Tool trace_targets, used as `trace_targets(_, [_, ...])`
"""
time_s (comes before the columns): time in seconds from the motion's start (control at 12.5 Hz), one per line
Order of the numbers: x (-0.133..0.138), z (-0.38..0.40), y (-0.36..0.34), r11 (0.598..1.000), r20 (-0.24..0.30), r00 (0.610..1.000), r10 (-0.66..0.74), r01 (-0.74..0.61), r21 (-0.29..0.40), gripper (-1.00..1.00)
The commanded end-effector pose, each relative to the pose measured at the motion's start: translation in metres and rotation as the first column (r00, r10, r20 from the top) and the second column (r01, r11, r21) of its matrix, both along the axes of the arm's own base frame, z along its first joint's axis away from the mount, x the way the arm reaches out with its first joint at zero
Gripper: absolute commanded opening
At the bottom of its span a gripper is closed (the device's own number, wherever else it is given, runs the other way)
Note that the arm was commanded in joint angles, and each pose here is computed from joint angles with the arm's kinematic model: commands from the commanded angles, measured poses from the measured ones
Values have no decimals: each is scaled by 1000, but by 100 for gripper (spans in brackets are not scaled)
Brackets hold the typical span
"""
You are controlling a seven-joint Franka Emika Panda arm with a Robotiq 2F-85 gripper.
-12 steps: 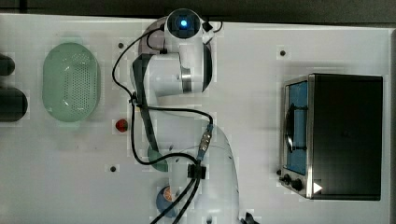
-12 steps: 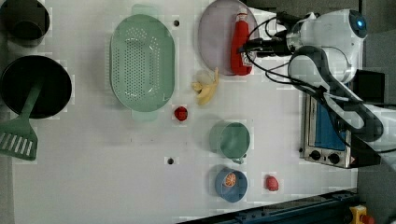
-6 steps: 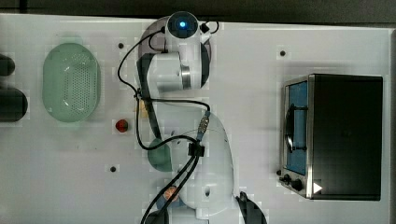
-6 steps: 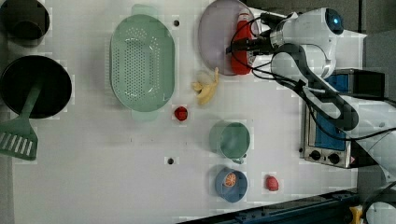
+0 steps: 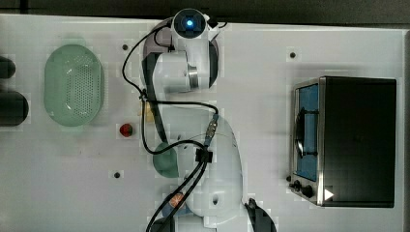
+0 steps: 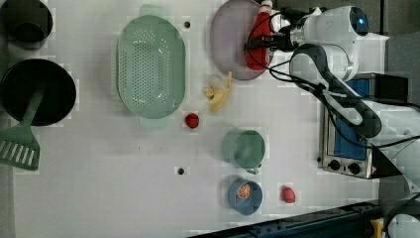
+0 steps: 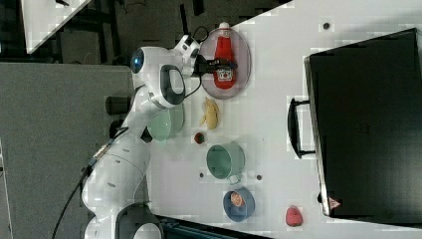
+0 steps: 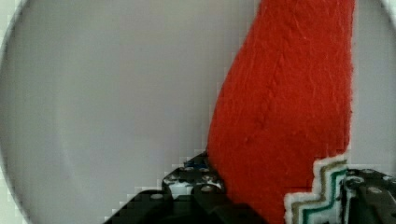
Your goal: Pick ketchup from plate and place it on table.
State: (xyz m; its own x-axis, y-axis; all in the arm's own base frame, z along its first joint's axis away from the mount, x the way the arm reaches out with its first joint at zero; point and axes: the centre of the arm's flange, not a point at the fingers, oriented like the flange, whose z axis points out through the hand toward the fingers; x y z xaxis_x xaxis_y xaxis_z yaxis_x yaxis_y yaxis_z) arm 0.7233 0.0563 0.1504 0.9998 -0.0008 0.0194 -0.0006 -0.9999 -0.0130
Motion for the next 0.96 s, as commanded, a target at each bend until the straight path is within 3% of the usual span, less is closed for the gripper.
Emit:
trace_targets(0.08, [7,23,2,999,36,999,38,-39,5,15])
trace_targets(0.32, [10,78,-3,1000,42,999,19,-19,-4,15])
trace_targets(0.56, [0,150,-15,999,-21,999,-36,36,17,15])
trace_targets(0.96, [-31,243,-61,994,-6,994,-111,111,-9,15])
